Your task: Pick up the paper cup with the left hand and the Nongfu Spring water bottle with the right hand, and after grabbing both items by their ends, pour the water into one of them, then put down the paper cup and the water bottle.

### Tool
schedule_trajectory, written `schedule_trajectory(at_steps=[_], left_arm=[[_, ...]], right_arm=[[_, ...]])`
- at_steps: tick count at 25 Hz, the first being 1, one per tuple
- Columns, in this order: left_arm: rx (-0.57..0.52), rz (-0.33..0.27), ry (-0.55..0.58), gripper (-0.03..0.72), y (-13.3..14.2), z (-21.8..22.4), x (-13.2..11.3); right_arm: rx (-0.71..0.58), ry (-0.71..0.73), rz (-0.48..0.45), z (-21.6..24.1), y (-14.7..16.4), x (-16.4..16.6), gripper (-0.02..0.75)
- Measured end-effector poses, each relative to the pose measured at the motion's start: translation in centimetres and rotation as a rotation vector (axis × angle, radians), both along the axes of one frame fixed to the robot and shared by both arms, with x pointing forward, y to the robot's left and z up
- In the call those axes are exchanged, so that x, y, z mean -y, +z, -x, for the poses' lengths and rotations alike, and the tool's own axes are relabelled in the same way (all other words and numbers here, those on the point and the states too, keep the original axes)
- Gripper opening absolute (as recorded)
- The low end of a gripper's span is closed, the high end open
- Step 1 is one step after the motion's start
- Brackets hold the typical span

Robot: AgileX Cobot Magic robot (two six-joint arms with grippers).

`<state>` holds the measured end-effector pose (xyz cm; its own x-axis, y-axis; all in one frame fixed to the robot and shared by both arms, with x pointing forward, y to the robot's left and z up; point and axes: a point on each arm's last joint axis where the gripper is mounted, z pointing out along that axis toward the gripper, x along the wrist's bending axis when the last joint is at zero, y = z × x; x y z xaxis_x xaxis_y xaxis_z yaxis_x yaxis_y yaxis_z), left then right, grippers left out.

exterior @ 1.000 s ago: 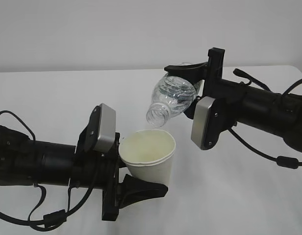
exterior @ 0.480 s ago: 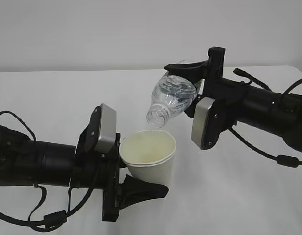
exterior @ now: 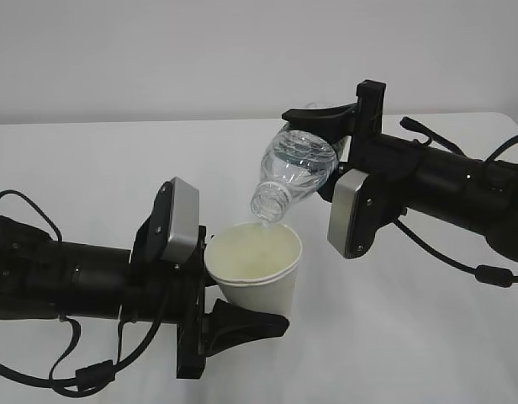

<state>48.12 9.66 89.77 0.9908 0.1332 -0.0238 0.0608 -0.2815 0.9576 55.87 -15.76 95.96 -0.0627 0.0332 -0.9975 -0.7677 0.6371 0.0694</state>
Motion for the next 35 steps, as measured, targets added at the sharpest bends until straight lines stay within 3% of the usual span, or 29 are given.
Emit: schedule_trajectory(at_steps=[35], left_arm=[[0.018, 0.006, 0.019, 0.436, 0.08, -0.21, -0.01]], right_arm=[[0.024, 0.005, -0.009, 0.03, 0.2, -0.03, 0.411]])
